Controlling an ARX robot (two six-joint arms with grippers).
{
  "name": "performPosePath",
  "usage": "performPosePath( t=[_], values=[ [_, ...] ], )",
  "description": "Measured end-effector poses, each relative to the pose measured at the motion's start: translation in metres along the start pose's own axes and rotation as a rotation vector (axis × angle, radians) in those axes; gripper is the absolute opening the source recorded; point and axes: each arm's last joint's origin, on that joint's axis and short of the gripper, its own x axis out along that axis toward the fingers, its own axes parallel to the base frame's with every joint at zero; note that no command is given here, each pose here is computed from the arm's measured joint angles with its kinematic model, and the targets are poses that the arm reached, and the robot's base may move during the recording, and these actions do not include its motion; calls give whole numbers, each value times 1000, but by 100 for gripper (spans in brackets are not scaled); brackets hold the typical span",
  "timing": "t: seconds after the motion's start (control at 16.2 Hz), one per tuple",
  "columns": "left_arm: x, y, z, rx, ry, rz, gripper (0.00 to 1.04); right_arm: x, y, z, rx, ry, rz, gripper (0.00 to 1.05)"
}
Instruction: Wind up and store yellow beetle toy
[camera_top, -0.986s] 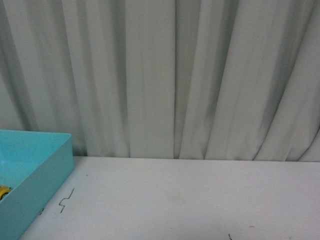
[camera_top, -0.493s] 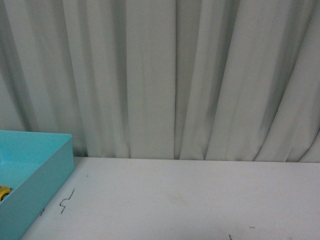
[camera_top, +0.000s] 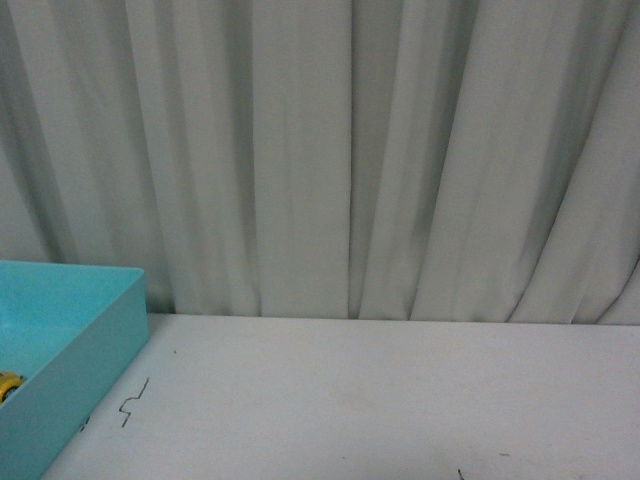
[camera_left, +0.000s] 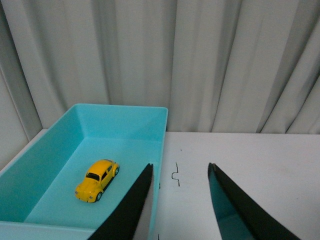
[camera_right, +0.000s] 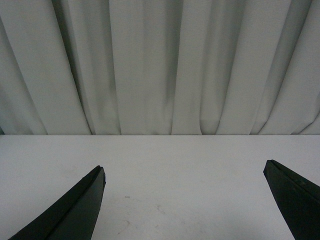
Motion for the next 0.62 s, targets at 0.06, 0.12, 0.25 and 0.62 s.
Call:
performPosePath(
  t=[0.06,0.12,0.25,0.62],
  values=[
    [0,0,0,0,0,0,47,0,0,0,0,0,0,98],
    [0,0,0,0,0,0,58,0,0,0,0,0,0,98],
    [0,0,0,0,0,0,83,0,0,0,0,0,0,98],
    [0,0,0,0,0,0,98,0,0,0,0,0,0,98]
  ],
)
